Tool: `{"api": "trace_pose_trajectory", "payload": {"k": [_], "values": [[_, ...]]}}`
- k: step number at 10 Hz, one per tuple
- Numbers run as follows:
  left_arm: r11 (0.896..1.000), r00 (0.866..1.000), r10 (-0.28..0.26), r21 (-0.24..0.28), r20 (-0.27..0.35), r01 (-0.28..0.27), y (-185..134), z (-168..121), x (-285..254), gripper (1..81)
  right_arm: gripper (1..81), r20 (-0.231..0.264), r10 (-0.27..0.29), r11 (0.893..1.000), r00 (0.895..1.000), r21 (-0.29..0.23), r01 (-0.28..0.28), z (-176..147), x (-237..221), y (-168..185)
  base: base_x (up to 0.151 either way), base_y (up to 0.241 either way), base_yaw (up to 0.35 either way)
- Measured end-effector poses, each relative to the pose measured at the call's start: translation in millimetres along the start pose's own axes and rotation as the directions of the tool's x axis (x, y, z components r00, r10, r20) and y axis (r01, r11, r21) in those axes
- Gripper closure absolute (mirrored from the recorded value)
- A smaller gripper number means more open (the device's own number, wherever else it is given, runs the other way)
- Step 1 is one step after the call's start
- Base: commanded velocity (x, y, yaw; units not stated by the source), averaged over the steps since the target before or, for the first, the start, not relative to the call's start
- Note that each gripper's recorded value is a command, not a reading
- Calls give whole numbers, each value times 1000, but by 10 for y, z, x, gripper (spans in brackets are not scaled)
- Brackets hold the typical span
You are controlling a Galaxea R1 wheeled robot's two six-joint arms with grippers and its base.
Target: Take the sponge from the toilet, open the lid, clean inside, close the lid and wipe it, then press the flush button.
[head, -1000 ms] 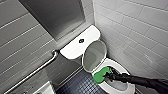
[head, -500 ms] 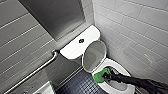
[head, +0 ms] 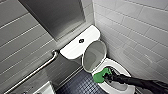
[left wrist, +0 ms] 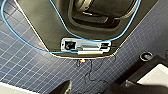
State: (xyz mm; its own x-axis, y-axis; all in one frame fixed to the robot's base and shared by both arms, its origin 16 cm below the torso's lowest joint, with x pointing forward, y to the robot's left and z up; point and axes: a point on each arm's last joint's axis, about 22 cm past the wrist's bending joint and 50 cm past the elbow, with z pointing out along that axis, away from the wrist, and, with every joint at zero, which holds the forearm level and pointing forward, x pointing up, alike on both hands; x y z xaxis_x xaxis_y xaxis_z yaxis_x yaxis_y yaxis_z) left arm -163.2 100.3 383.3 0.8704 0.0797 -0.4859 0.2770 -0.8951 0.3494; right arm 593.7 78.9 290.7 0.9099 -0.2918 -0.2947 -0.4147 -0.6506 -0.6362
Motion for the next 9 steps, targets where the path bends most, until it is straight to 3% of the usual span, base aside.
{"api": "trace_pose_trajectory", "payload": {"k": [3, 4, 6, 8, 9], "values": [[1000, 1000, 0, -1, 0, 0, 10, 3, 3, 10, 811, 86, -63, 997, 994, 42, 59, -204, -283, -265, 0, 0, 0], [1000, 1000, 0, -1, -1, 0, 9, 3, 6, 10, 811, 93, -84, 996, 992, 44, 80, -268, -292, -284, 0, 0, 0], [1000, 1000, 0, -1, -1, 0, 10, 3, 3, 10, 811, 94, -108, 994, 990, 0, 109, -387, -248, -63, 0, 0, 0], [1000, 1000, 0, -2, -1, 0, 12, 3, 4, 10, 811, 114, -97, 993, 989, -52, 104, -412, -405, 328, 0, 0, 0], [1000, 1000, 0, -1, -1, 0, 6, 2, 5, 10, 811, 113, -105, 993, 988, -47, 110, -409, -416, 322, 0, 0, 0]]}}
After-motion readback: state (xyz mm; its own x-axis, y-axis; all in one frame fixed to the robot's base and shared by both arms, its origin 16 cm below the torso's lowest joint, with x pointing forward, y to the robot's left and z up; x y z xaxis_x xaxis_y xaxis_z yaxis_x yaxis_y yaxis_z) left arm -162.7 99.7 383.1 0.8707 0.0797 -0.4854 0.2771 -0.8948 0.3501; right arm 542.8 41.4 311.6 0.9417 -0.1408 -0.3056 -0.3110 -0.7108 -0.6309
